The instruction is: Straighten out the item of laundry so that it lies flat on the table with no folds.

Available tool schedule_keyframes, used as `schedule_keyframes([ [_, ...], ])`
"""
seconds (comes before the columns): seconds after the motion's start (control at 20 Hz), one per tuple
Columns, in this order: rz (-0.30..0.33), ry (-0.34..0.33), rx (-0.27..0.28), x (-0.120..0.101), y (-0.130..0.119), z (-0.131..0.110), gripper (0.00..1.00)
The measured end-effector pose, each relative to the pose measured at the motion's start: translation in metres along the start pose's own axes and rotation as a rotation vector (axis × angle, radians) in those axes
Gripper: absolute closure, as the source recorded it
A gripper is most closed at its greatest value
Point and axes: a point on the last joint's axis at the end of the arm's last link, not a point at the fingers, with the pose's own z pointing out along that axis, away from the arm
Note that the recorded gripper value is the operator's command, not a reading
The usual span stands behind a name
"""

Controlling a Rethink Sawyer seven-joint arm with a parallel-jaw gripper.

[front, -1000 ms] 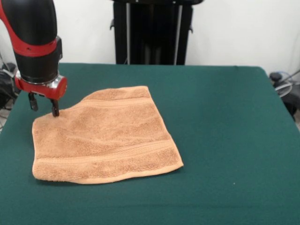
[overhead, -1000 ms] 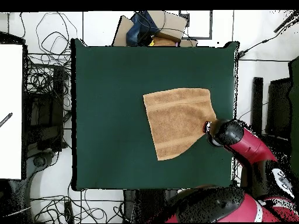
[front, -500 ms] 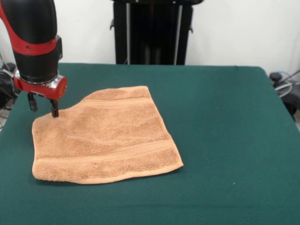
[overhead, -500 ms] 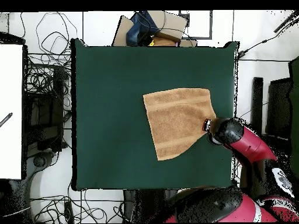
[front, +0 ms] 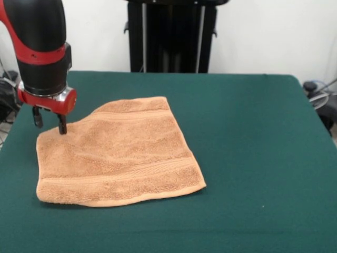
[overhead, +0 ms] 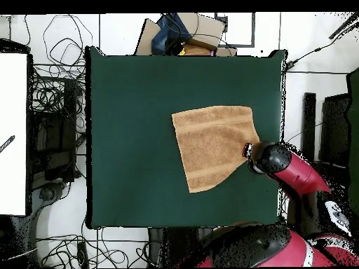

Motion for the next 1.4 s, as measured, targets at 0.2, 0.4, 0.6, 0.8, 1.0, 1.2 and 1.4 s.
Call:
schedule_keyframes([
  [0.2,-0.001,-0.012,0.006,0.000,0.000,0.005,0.00],
  [0.4,-0.004,-0.008,0.004,0.005,0.004,0.016,0.00],
  [0.6,-0.006,-0.002,0.002,0.006,0.006,0.019,0.00],
  [0.8,-0.007,-0.003,0.003,0.005,0.006,0.021,0.00],
  [1.0,-0.008,-0.003,0.003,0.004,0.006,0.022,0.00],
  [1.2,-0.008,-0.003,0.003,0.004,0.006,0.023,0.00],
  [1.4,-0.008,-0.004,0.004,0.004,0.005,0.023,0.00],
])
